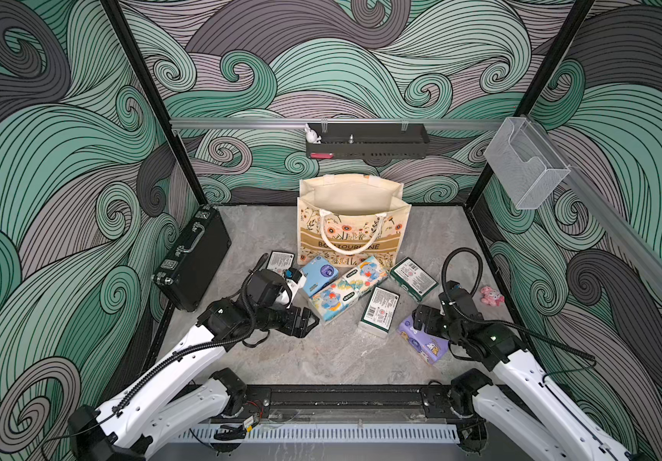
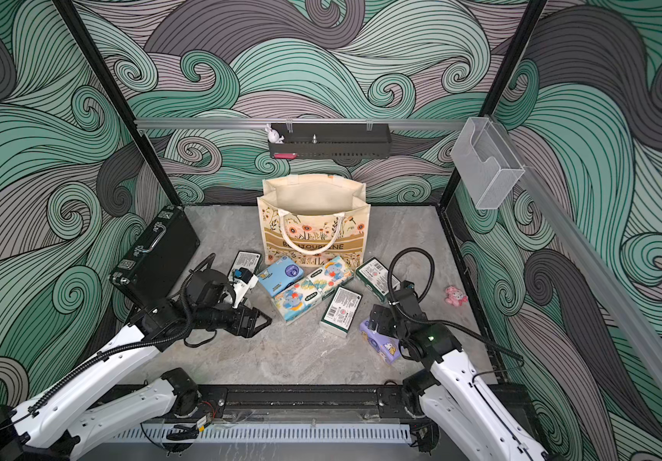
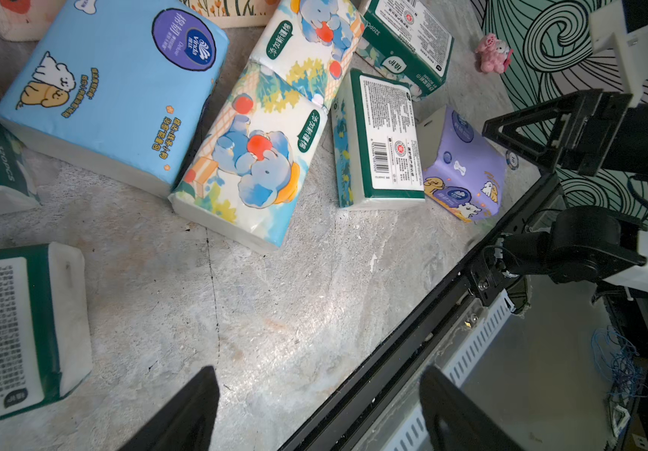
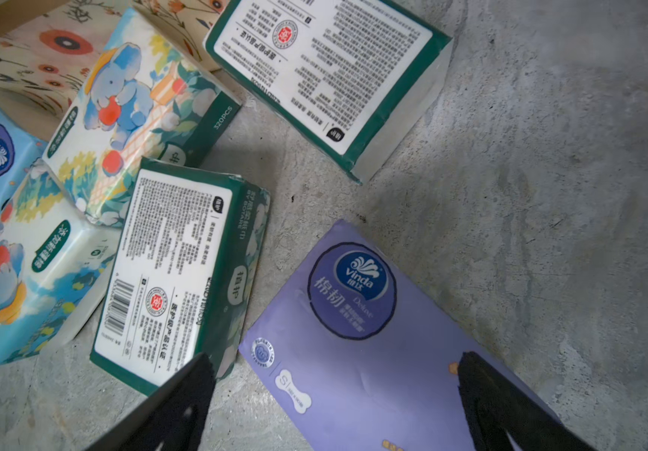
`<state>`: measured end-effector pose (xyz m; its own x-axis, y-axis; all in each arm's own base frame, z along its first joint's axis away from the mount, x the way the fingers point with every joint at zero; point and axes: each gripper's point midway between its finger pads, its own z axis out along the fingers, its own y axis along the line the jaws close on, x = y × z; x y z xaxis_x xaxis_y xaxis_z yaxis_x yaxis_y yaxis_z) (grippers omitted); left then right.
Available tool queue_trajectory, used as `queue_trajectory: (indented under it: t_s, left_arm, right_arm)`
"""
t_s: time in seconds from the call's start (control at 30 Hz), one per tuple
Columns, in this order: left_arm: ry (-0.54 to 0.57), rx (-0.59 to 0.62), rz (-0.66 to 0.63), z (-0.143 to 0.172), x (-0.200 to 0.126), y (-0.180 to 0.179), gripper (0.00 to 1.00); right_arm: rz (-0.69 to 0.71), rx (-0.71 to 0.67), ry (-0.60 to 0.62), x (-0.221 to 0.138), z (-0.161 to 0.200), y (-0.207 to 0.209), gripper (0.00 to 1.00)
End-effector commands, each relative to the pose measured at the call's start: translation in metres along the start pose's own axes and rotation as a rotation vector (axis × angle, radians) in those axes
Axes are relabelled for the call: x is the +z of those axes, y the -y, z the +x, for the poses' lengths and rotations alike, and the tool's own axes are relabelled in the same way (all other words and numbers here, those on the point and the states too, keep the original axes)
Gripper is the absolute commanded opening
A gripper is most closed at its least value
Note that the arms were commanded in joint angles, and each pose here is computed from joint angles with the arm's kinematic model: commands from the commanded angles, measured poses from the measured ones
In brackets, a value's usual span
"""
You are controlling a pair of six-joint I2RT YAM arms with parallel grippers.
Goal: Put tissues into the canvas bag
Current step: Move the pack of facial tissues to the center of the board.
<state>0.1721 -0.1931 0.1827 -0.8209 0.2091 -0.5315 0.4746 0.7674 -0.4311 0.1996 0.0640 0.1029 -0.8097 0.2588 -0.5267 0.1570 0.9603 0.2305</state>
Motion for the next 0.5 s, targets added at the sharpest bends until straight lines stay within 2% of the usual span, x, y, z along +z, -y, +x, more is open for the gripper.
queue_trajectory:
  t_s: [0.0,0.17,0.23,0.37,0.47]
  left_arm:
    - [0.016,0.007,0.002,-0.004,-0.002,0.0,0.83]
    - [0.016,0.007,0.002,-0.004,-0.002,-0.001,0.83]
    - [0.02,0.008,0.003,-0.005,-0.002,0.0,0.83]
    - [0.02,0.007,0.0,-0.004,-0.003,-0.001,0.83]
    - [0.023,0.008,0.002,-0.005,-0.003,0.0,0.83]
  right_arm:
    - [0.054,0.031,0.028,0.009,-0.005,0.009,0.99]
    - [0.042,0.026,-0.049,0.028,0.003,0.003,0.99]
    - [-0.041,-0.001,-0.093,0.034,0.008,-0.014,0.99]
    - [-0.296,-0.048,-0.25,0.043,0.034,-0.063,0.97]
    - [-0.375,-0.121,-0.312,0.044,0.055,-0.086,0.96]
